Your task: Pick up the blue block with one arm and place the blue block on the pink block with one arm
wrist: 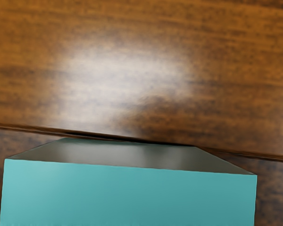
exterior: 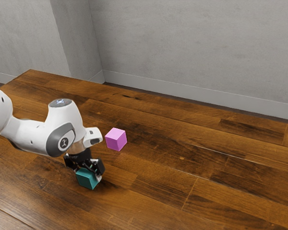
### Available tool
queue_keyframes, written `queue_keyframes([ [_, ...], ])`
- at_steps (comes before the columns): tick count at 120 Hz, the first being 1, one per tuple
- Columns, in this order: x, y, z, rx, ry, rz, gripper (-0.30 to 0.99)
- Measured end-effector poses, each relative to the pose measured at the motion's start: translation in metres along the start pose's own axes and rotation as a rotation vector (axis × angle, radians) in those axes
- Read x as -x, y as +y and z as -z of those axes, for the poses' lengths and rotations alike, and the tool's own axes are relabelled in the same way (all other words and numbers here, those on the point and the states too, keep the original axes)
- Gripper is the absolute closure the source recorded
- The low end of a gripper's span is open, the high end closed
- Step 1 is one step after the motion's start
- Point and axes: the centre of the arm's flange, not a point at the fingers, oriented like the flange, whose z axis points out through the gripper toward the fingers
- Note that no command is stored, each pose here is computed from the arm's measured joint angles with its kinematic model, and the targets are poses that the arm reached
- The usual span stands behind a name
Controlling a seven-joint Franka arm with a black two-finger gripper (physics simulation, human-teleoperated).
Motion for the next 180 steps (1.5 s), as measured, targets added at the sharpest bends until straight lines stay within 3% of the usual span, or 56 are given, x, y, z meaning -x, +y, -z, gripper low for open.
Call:
queue_keyframes([
  [32,0.001,-0.002,-0.007,0.005,-0.014,0.011,0.01],
  [54,-0.001,-0.002,-0.005,-0.001,-0.009,0.005,0.25],
  [72,-0.007,-0.001,0.004,-0.016,0.014,-0.015,0.33],
  [83,-0.03,0.002,0.034,-0.038,0.081,-0.052,0.34],
  [94,-0.083,0.001,0.094,-0.065,0.188,-0.07,0.33],
  [106,-0.135,-0.005,0.113,-0.095,0.214,-0.067,0.32],
  [117,-0.169,-0.003,0.11,-0.111,0.202,-0.071,0.32],
  [140,-0.189,-0.004,0.087,-0.118,0.145,-0.069,0.32],
  [180,-0.194,0.003,0.062,-0.107,0.093,-0.081,0.32],
])
